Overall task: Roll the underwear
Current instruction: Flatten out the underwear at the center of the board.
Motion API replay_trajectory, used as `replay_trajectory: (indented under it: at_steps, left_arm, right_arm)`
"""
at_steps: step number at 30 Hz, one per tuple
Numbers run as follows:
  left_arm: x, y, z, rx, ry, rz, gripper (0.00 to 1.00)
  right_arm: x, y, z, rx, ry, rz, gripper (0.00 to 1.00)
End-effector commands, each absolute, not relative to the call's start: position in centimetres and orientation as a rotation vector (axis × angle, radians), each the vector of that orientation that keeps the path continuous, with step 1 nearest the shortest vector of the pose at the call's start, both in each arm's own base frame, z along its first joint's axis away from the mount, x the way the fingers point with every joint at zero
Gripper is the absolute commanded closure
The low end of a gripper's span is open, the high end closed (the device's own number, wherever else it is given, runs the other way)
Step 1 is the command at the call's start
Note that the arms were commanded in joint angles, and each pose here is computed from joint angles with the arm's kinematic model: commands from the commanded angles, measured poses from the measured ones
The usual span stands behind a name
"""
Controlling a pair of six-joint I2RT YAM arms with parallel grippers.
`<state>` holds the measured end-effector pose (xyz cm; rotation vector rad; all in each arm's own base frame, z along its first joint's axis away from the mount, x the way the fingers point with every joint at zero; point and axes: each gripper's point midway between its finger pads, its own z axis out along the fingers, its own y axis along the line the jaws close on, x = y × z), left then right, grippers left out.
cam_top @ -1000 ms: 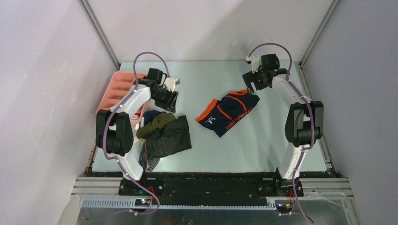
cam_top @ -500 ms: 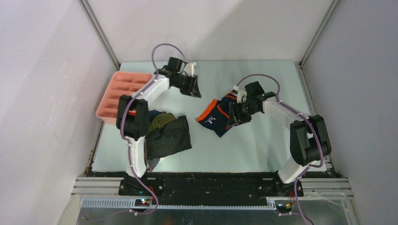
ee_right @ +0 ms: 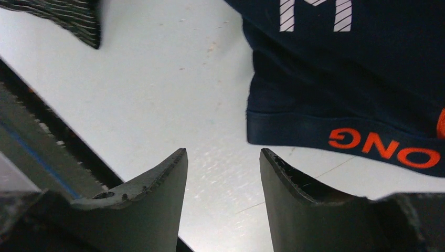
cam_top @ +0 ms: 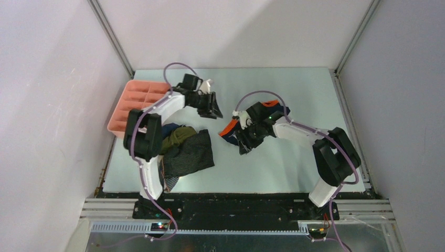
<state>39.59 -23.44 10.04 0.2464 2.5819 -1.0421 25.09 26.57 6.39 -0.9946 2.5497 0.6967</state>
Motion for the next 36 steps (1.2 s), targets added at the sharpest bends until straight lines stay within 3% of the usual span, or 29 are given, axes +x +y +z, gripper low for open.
replay_trajectory:
  at_steps: [1,6,10,12,13,15,22,25,27,29,31,34,36]
  left_arm:
    - [41.0,-19.7,15.2,0.15,2.447,-0.995,0.52]
    - [41.4,-17.8,16.2,0.089,2.421,-0.992,0.52]
    - [41.6,-17.9,16.7,0.083,2.402,-1.013,0.52]
    - [41.7,-18.0,16.5,0.068,2.404,-1.028,0.52]
    - [41.8,-18.1,16.5,0.066,2.404,-1.036,0.52]
    - [42.1,-18.1,16.4,0.068,2.405,-1.039,0.52]
    - [44.6,-19.5,17.6,0.173,2.343,-1.018,0.53]
    - [45.5,-21.0,18.0,0.249,2.331,-1.0,0.53]
    - [46.0,-22.3,18.0,0.287,2.317,-1.0,0.52]
    - [46.4,-24.3,18.1,0.334,2.3,-1.015,0.51]
    - [46.6,-26.8,18.2,0.396,2.278,-1.046,0.49]
    - [46.9,-31.5,19.0,0.489,2.192,-1.145,0.44]
    - [47.5,-35.1,19.8,0.532,2.099,-1.223,0.41]
  right_arm:
    - [27.5,27.4,5.7,-1.102,2.465,0.549,0.43]
    - [27.4,27.5,3.8,-1.189,2.479,0.468,0.44]
    - [27.1,27.3,2.6,-1.272,2.469,0.428,0.5]
    - [26.5,26.9,1.7,-1.367,2.457,0.419,0.65]
    - [25.9,26.2,1.5,-1.446,2.442,0.407,0.84]
    - [24.4,24.3,1.8,-1.574,2.413,0.381,1.0]
    - [17.8,11.1,5.4,-1.913,2.334,0.237,1.0]
    - [19.6,3.5,6.0,-1.668,2.484,-0.009,1.0]
    - [21.3,1.0,7.6,-1.421,2.562,-0.061,0.78]
    - [22.4,0.5,9.3,-1.164,2.649,0.002,0.45]
    - [22.9,1.5,10.6,-0.82,2.753,0.155,0.36]
    - [24.5,1.7,11.9,-0.317,2.816,0.375,0.31]
    - [25.4,2.0,12.3,0.0,2.776,0.535,0.2]
